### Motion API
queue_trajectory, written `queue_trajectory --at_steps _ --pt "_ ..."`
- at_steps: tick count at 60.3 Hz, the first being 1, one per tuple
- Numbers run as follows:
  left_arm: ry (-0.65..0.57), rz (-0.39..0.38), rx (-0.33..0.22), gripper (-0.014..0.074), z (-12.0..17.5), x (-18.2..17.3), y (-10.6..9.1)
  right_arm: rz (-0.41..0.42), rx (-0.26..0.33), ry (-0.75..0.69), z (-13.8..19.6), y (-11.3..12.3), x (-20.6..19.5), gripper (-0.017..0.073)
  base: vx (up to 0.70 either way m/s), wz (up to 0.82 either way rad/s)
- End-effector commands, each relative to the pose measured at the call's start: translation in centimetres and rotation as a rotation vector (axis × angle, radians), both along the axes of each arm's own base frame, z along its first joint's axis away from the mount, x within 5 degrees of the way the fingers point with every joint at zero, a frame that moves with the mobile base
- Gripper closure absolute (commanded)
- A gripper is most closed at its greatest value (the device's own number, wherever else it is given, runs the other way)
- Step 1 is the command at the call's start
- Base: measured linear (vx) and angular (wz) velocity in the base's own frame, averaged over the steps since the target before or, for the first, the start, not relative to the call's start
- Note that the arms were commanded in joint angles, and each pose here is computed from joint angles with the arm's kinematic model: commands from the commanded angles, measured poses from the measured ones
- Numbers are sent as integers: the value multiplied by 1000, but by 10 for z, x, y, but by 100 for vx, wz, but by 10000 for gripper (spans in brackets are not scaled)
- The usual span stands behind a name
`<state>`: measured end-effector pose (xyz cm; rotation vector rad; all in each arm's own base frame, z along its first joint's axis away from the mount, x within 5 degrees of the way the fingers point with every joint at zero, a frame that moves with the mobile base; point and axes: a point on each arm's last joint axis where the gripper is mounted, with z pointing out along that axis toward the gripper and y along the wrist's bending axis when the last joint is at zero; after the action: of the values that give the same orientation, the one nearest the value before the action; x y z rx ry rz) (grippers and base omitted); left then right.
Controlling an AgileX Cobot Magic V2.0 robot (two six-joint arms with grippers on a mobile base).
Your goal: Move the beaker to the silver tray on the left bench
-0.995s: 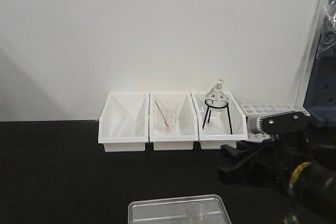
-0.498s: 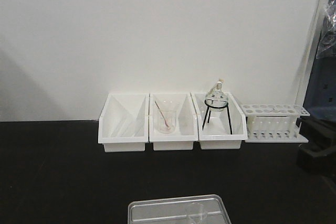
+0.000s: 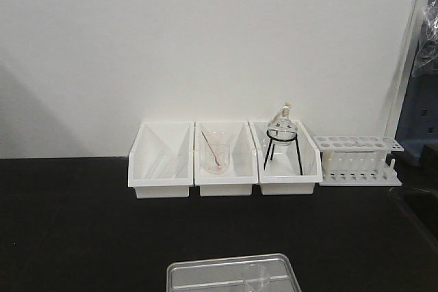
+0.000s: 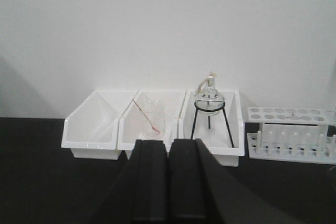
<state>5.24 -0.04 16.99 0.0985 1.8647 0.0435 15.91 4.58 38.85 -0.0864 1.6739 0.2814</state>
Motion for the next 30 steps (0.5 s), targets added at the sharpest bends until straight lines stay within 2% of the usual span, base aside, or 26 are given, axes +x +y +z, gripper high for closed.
queue_trajectory --at_steps 1,8,11,21,27,30 --pt "-62 -11 -7 592 0 2 -1 50 13 -87 8 2 -7 573 0 0" --pt "-62 -11 -7 592 0 2 -1 81 -29 -103 -18 -3 -28 573 0 0" --pt "-62 -11 -7 592 0 2 -1 75 -29 -120 -31 -7 -37 573 0 0" --pt "-62 -11 -7 592 0 2 -1 -36 21 -150 -102 -28 -69 573 0 0" --pt "-62 -11 -7 592 0 2 -1 -81 -26 -141 -149 -34 -86 573 0 0" --pt "-62 -11 -7 592 0 2 -1 -90 -30 -157 -164 -36 -92 573 0 0"
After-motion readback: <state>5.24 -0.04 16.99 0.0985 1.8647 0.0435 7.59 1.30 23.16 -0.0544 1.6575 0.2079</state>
